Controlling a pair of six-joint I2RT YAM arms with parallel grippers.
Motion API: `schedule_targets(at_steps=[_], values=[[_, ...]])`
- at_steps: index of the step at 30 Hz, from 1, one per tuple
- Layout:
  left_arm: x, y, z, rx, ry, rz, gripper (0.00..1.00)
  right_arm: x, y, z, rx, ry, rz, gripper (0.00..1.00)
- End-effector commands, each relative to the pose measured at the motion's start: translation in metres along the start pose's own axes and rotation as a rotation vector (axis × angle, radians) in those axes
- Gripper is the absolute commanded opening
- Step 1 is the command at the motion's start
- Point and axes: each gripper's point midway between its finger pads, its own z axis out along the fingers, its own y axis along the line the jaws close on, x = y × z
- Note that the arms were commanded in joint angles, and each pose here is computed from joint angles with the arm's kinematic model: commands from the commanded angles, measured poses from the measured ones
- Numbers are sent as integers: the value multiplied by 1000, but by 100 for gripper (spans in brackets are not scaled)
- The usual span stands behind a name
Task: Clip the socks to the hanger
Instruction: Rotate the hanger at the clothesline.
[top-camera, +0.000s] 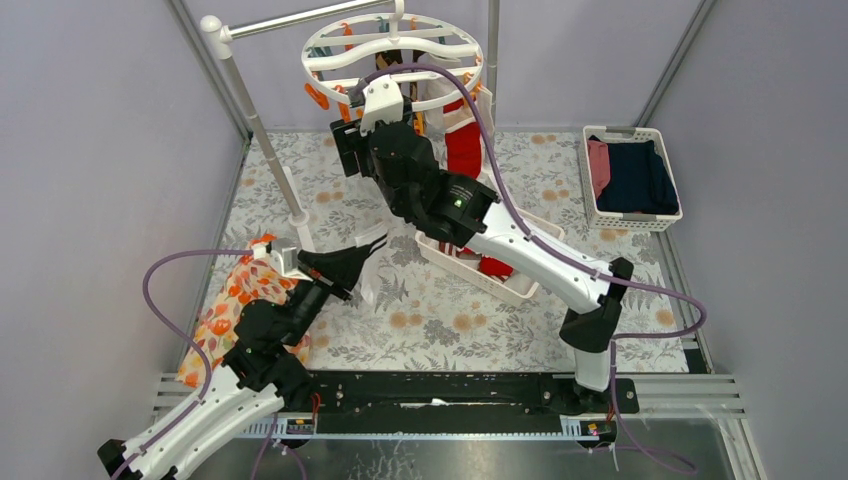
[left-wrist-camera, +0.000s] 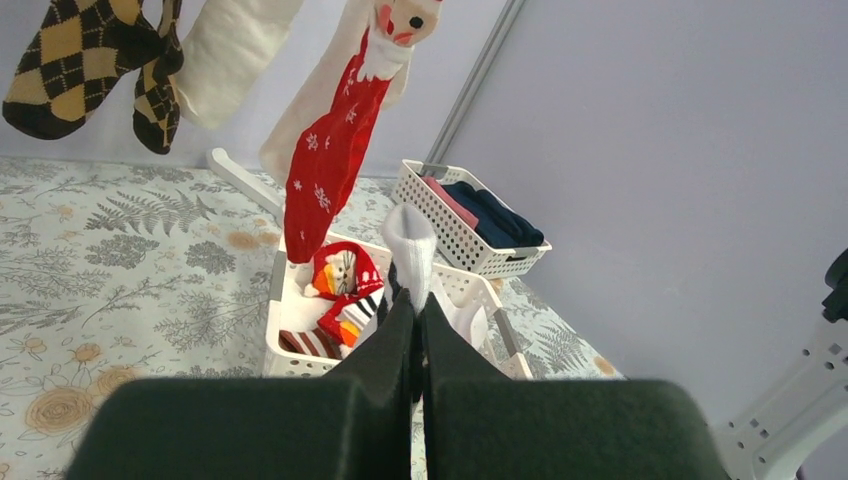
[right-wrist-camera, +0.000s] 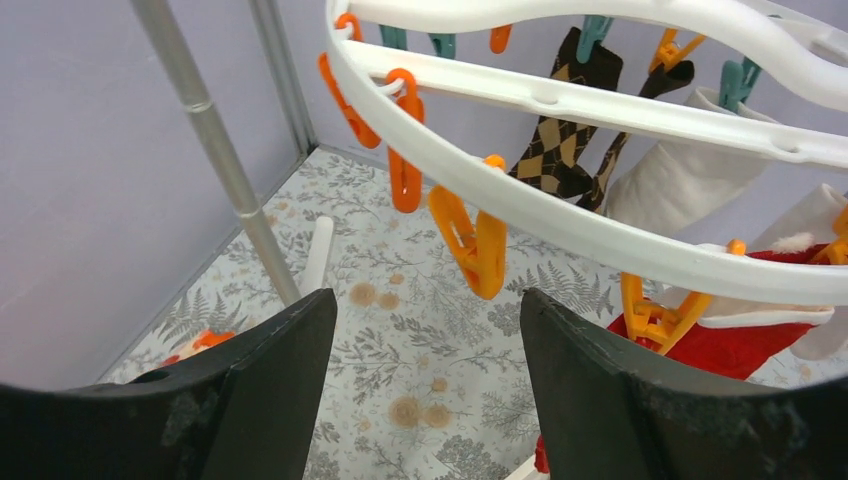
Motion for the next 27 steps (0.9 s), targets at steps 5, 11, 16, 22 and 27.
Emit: schedule_targets(at_steps=[5, 11, 16, 22, 27], values=[[9, 3, -4, 6, 38, 50, 0, -6, -25, 25, 139, -46, 21, 70], [11, 4, -5, 5, 43, 51, 0, -7, -28, 39, 154, -57, 14, 68], [9, 5, -6, 2, 31, 55, 0, -14, -25, 46, 156, -84, -6, 67], [8, 4, -7, 6, 27, 53, 0, -20, -26, 48, 167, -106, -5, 64], [8, 4, -8, 9, 24, 48, 0, -17, -26, 49, 174, -104, -6, 59]])
